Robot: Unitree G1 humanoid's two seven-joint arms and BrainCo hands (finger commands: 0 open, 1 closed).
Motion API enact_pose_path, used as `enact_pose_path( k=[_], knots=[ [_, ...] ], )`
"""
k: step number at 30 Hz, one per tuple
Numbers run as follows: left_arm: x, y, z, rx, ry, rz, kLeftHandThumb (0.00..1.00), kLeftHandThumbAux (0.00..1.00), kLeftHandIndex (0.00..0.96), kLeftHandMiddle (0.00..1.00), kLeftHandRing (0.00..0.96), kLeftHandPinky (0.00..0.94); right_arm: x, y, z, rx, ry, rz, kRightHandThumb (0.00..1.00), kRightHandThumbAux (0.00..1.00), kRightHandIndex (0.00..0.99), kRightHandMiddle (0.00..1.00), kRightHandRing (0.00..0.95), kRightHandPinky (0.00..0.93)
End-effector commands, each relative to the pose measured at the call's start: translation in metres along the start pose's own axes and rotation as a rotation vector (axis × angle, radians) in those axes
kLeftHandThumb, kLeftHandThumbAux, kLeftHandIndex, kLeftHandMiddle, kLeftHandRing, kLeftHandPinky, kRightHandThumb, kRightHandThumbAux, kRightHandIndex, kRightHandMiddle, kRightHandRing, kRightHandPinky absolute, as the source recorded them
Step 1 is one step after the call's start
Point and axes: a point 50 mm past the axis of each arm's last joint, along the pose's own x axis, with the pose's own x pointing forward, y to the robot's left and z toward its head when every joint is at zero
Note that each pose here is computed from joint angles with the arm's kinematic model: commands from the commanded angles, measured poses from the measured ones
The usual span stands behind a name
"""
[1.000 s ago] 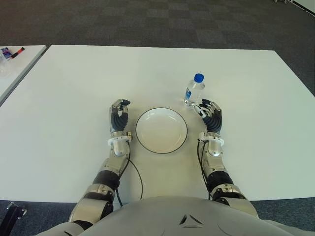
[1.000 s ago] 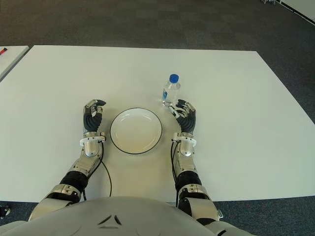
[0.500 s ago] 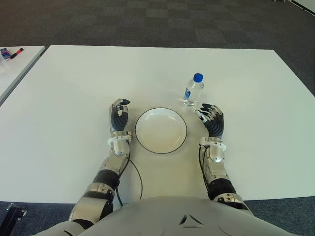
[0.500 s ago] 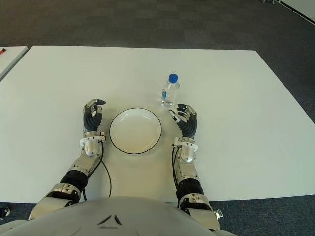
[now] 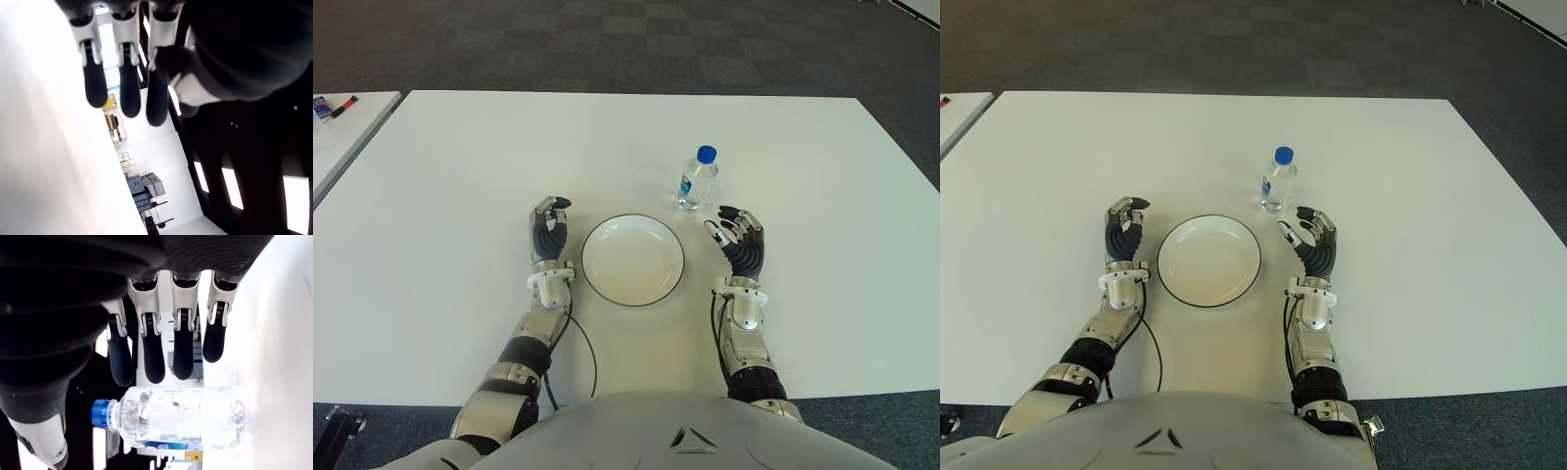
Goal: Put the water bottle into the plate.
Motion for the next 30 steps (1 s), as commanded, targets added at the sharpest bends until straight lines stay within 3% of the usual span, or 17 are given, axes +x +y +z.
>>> enact_pose_path(
  k=[1,24,28,29,30],
  knots=[
    [-0.0011,0.0016,-0.0029,0.03,0.002,-0.008,0.84,0.674,0.452,0.428,0.371,0.4,-0.0039,0.0022,-0.0008,0.021,0.021,0.002,0.718,0.727,0.408,0.357,0.311,0.296],
    [-0.0012,0.0004,-0.0035,0.041,0.012,-0.003,0.843,0.673,0.464,0.424,0.402,0.439,-0.0051,0.0024,0.0044,0.031,0.006,0.009,0.716,0.729,0.406,0.362,0.312,0.283],
    [-0.0011,0.0001,-0.0036,0.05,0.016,-0.015,0.843,0.673,0.46,0.429,0.407,0.439,-0.005,0.0021,0.005,-0.059,-0.007,0.026,0.715,0.729,0.404,0.328,0.295,0.273],
    [-0.0011,-0.0001,-0.0037,0.051,0.017,-0.018,0.843,0.673,0.457,0.431,0.407,0.438,-0.005,0.0019,0.0047,-0.08,-0.006,0.031,0.721,0.734,0.299,0.263,0.255,0.262],
    [-0.0012,-0.0001,-0.0038,0.052,0.019,-0.021,0.843,0.673,0.456,0.432,0.407,0.437,-0.005,0.0017,0.0038,-0.112,0.007,0.041,0.724,0.736,0.261,0.24,0.241,0.257]
  ],
)
